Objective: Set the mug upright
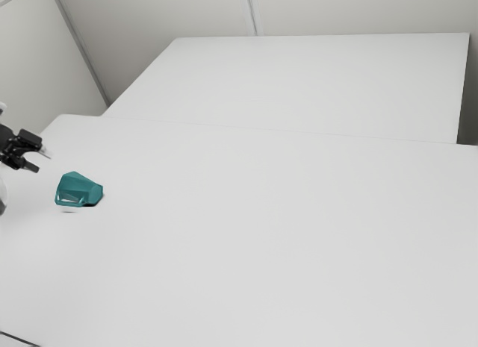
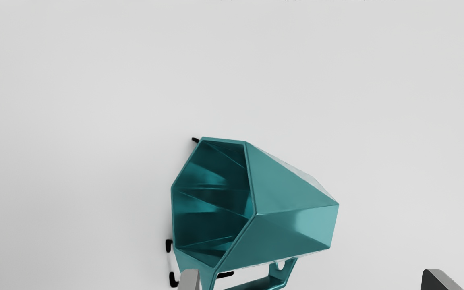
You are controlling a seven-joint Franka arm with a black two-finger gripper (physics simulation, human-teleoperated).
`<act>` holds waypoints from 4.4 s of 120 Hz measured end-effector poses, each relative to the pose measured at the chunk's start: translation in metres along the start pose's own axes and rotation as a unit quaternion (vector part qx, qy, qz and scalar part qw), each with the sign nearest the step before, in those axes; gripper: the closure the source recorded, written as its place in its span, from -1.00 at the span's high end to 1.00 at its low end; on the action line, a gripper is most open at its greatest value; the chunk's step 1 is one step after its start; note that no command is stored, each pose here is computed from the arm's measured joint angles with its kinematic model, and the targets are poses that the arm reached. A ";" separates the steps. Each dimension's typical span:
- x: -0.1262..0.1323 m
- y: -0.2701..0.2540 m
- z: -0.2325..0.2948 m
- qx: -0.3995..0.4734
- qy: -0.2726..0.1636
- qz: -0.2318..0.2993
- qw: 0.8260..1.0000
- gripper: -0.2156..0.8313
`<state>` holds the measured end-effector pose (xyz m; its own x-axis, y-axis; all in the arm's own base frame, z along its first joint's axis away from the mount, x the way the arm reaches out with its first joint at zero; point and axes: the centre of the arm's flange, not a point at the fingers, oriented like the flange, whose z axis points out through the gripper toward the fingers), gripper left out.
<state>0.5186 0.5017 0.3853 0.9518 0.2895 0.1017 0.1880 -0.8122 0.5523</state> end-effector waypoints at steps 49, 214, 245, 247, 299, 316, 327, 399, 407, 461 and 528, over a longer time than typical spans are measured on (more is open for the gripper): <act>-0.001 -0.041 0.041 -0.055 0.012 0.053 0.997 0.59; 0.032 0.047 0.107 -0.089 -0.034 0.161 0.982 -0.87; 0.042 0.177 0.095 0.023 -0.083 0.218 0.972 -0.90; 0.040 0.188 0.098 0.032 -0.088 0.222 0.970 -0.90; -0.068 0.401 0.156 0.280 -0.087 0.302 0.907 -0.90; -0.103 0.433 0.176 0.296 -0.050 0.281 0.912 -0.90; -0.117 0.426 0.178 0.302 -0.030 0.235 0.923 -0.90; -0.158 0.426 0.259 0.316 -0.016 0.025 0.948 -0.90; -0.155 0.421 0.268 0.319 -0.017 0.006 0.947 -0.90; -0.148 0.399 0.308 0.330 -0.018 -0.084 0.940 -0.90; -0.144 0.430 0.262 0.315 0.026 -0.116 0.942 0.36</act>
<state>0.5262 -0.0215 0.3915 0.8574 0.5068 0.0891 0.5112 -0.8588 -0.0340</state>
